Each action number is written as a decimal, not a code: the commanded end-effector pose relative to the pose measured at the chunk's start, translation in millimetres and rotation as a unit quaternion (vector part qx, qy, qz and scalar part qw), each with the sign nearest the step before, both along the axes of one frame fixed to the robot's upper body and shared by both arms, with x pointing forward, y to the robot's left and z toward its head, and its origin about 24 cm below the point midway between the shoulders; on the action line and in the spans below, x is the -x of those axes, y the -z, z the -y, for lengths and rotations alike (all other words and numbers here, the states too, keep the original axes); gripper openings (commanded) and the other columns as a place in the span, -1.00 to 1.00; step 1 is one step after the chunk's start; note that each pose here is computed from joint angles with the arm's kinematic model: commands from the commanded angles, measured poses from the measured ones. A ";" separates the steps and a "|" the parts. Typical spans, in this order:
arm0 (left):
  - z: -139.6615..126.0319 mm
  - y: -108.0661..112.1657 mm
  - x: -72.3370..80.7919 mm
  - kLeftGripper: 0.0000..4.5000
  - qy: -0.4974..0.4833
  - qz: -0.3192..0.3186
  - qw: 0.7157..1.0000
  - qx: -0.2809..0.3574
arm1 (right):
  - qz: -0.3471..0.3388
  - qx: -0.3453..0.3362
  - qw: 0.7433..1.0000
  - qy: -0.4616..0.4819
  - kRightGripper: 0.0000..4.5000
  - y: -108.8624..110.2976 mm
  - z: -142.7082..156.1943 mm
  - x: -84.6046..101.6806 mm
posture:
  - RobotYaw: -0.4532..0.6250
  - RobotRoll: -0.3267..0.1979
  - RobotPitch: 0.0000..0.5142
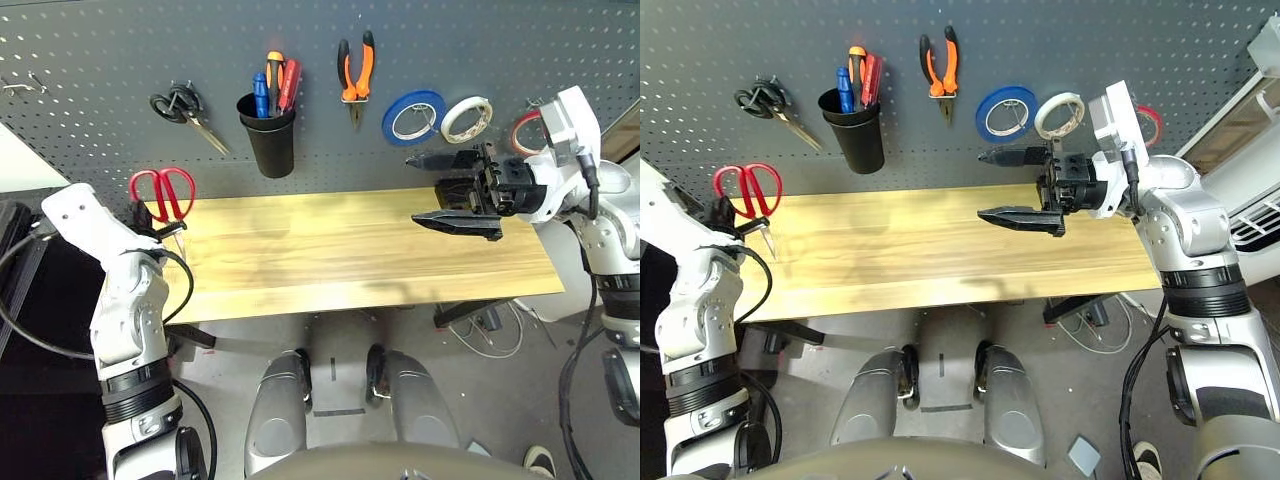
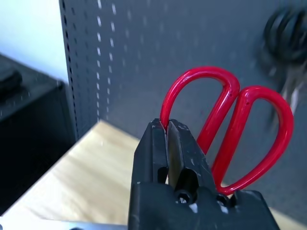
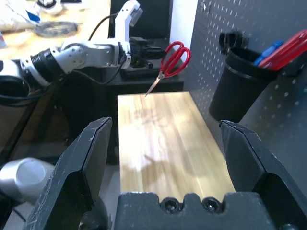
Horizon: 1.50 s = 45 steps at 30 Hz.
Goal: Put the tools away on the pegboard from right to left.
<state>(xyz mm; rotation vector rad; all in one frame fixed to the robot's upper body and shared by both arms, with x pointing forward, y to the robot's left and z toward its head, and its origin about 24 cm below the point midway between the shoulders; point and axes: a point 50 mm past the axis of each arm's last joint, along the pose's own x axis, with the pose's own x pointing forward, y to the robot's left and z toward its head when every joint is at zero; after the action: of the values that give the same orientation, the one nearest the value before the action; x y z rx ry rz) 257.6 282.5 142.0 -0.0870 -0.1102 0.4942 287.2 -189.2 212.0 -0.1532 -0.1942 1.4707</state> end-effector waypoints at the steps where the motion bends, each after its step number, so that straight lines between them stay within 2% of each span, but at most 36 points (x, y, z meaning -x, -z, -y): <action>1: 0.5 -18.4 6.5 -0.99 -0.003 0.055 0.998 -0.016 | 0.005 -0.010 1.000 -0.001 1.00 -15.0 13.9 1.8 | -0.19 0.25 -0.70; 11: 7.5 -46.2 7.3 -0.99 0.012 0.136 0.990 -0.031 | 0.018 -0.011 1.000 0.012 1.00 -27.7 35.8 -3.1 | -0.19 0.25 -0.70; 16: 16.6 -50.4 1.5 -0.99 0.034 0.149 0.988 -0.022 | 0.021 -0.006 1.000 0.015 1.00 -27.1 41.0 -5.1 | -0.19 0.25 -0.71; 22: 26.8 -46.9 -16.8 -0.99 0.066 0.142 0.987 -0.022 | 0.021 -0.007 1.000 0.017 1.00 -28.1 39.1 -6.9 | -0.19 0.25 -0.72; 34: 16.8 -35.0 -63.8 -0.99 0.044 0.119 0.992 -0.006 | 0.022 -0.007 1.000 0.021 1.00 -29.5 32.8 -0.1 | -0.30 0.25 -0.72; 45: 19.3 -17.9 -82.3 -0.99 0.041 0.091 0.995 0.013 | 0.024 -0.017 0.999 0.039 1.00 -27.6 30.4 2.6 | -0.35 0.25 -0.73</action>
<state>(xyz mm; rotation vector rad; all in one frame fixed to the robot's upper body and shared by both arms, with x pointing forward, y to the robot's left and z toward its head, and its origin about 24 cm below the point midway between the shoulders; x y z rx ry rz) 337.5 265.7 159.9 -0.1693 -0.2738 0.4044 287.8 -218.1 237.8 -0.1663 -0.2319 1.3949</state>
